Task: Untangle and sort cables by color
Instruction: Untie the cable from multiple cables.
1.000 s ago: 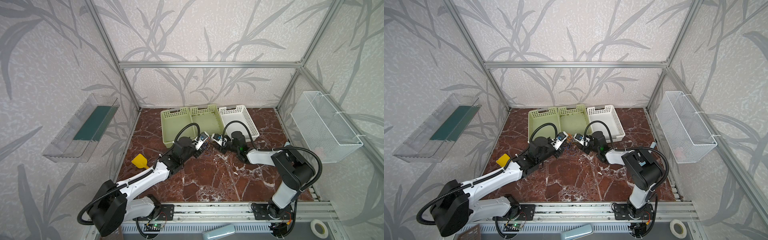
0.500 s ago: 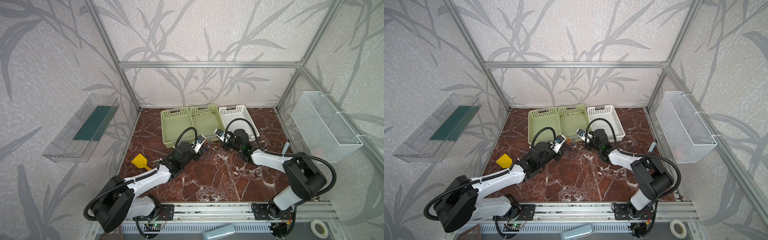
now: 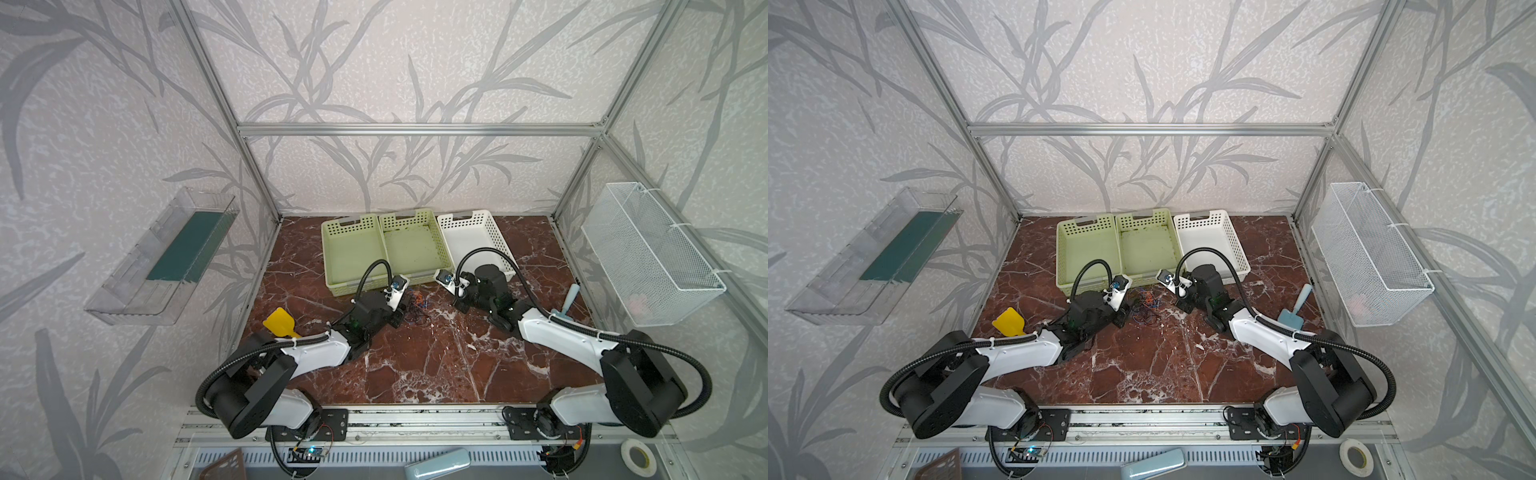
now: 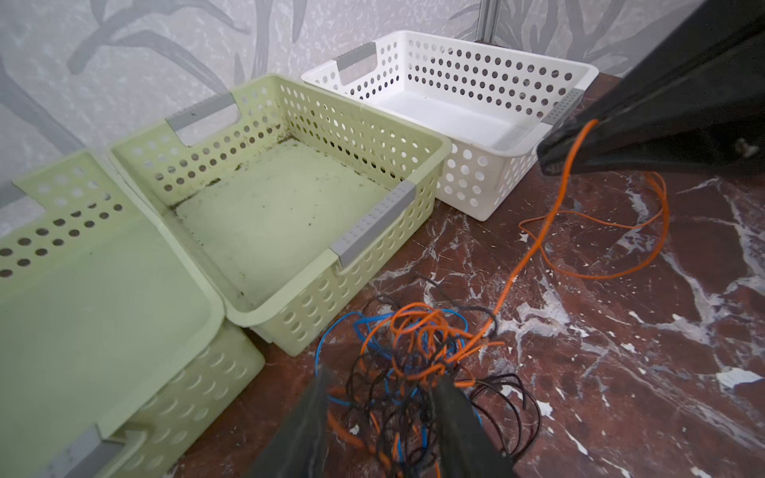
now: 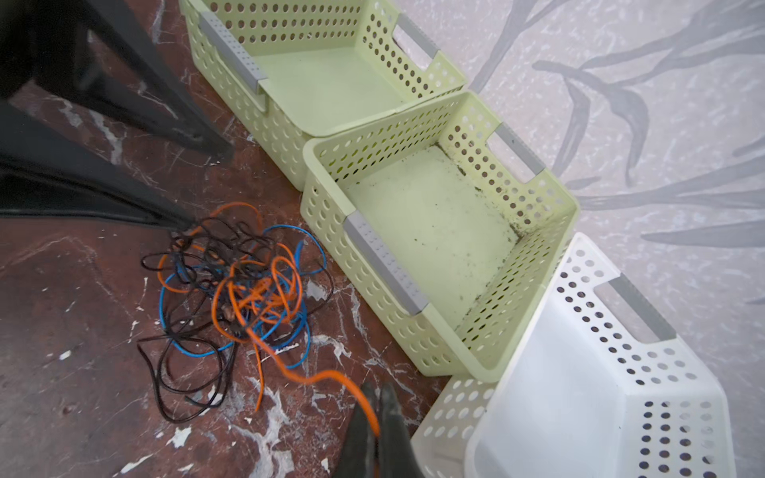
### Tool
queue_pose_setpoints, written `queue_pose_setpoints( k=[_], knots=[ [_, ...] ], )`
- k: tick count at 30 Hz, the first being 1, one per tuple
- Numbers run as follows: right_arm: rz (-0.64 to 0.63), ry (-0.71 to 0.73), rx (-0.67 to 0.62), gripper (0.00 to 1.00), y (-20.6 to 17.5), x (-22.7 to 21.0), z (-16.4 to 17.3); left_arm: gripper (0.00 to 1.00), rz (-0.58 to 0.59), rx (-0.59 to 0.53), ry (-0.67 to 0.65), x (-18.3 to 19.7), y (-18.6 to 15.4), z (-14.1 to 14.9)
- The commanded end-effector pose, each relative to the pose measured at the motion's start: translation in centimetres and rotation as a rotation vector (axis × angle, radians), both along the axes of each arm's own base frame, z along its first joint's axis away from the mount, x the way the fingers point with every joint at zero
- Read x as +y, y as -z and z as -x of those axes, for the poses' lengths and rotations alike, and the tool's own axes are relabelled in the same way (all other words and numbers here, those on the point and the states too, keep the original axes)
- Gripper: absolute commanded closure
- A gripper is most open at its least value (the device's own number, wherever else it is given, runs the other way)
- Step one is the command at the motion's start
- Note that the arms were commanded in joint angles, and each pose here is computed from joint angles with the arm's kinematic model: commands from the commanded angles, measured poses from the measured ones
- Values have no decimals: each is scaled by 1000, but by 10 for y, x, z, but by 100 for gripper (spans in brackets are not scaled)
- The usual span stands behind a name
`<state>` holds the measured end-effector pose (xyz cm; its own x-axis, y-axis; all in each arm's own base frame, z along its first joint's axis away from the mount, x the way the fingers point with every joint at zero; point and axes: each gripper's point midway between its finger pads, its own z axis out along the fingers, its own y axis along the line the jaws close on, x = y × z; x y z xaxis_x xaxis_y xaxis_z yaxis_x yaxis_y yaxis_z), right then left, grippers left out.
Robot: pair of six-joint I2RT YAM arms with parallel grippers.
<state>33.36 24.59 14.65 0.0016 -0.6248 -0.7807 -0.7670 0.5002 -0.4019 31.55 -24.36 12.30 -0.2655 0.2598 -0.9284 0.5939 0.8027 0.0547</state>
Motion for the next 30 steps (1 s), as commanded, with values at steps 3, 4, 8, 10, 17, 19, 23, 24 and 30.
queue_pose_setpoints(
  k=[3, 4, 8, 10, 17, 19, 23, 24, 30],
  knots=[
    [25, -63, 0, 100, 3, 3, 12, 39, 44, -7, -1, -2, -16, 1],
    [22, -72, -1, 100, 3, 4, 14, 38, 42, -4, 2, -2, -17, 1],
    [19, -108, -17, 100, 1, 9, 22, 36, 51, 29, 34, -14, -27, -3],
    [22, -114, -21, 100, 1, 11, 24, 34, 68, 64, 31, -21, -32, -8],
    [29, -111, -25, 100, 2, 14, 26, 26, 105, 179, 41, -37, -19, -16],
    [34, -108, -29, 100, 1, 15, 26, 26, 98, 218, 34, -39, -11, -17],
    [35, -101, -36, 100, -1, 16, 26, 27, 76, 266, -27, -31, 7, -21],
    [34, -101, -36, 100, -1, 16, 27, 28, 74, 281, -41, -31, 11, -22],
    [32, -100, -43, 100, -4, 17, 29, 61, 77, 315, -94, -29, 24, -30]
  ],
)
